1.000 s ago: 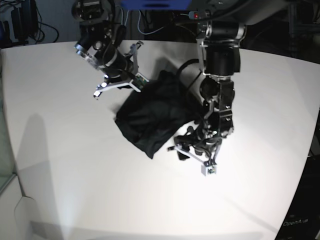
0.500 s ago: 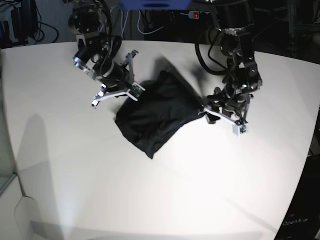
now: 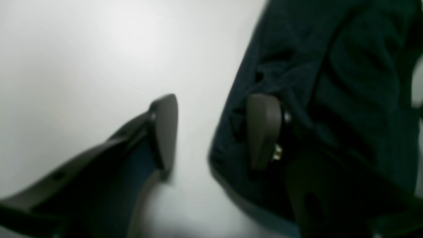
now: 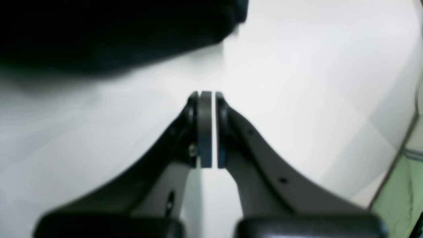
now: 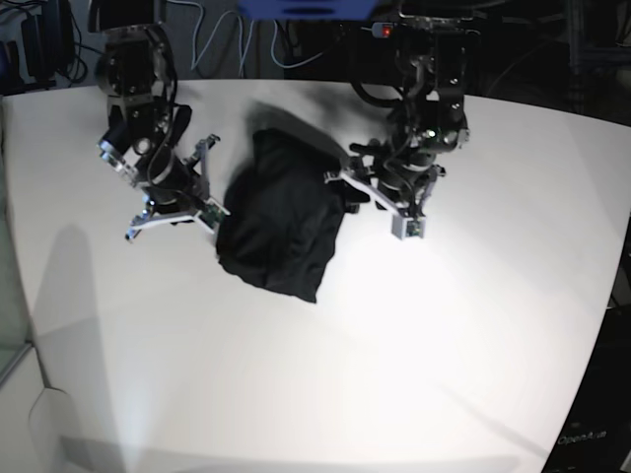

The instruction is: Fold the T-shirt properly

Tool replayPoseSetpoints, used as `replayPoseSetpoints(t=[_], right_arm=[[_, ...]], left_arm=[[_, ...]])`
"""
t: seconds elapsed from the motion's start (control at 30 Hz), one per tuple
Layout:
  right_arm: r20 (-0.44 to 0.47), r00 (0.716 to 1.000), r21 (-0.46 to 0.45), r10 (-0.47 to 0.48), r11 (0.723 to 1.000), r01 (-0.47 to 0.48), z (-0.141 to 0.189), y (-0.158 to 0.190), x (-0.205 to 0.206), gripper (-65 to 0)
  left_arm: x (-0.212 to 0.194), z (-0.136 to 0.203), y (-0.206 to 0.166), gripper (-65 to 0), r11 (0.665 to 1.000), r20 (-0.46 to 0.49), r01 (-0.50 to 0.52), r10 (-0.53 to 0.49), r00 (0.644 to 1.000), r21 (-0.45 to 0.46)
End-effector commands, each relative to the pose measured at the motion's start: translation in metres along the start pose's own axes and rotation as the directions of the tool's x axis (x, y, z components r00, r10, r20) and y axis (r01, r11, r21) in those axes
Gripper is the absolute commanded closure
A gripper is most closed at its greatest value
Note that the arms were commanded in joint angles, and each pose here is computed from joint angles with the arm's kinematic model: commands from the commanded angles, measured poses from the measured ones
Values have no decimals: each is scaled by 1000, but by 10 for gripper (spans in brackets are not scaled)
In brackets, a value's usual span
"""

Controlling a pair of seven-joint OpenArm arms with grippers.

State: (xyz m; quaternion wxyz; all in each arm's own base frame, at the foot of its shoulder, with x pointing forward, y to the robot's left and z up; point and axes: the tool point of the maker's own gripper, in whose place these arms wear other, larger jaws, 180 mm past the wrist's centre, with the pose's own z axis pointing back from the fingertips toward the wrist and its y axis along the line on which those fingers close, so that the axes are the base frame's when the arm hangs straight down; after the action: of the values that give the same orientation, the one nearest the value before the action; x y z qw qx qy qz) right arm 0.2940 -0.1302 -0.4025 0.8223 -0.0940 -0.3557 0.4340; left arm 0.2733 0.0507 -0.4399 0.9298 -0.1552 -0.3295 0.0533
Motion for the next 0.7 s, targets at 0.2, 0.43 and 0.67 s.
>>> replayPoseSetpoints(t=[0.2, 0.43, 0.67], right_arm=[[46, 999, -35, -28, 999, 29, 3, -11, 15, 0], [27, 999, -64, -46, 997, 47, 5, -22, 6, 0], [-17, 989, -198, -148, 970, 142, 36, -56, -30, 0]], left_arm=[[-23, 28, 30, -328, 995, -172, 69, -56, 984, 75], [28, 63, 45, -328, 989, -33, 75, -71, 997, 127], [68, 105, 87, -328, 958, 17, 152, -161, 987, 245]])
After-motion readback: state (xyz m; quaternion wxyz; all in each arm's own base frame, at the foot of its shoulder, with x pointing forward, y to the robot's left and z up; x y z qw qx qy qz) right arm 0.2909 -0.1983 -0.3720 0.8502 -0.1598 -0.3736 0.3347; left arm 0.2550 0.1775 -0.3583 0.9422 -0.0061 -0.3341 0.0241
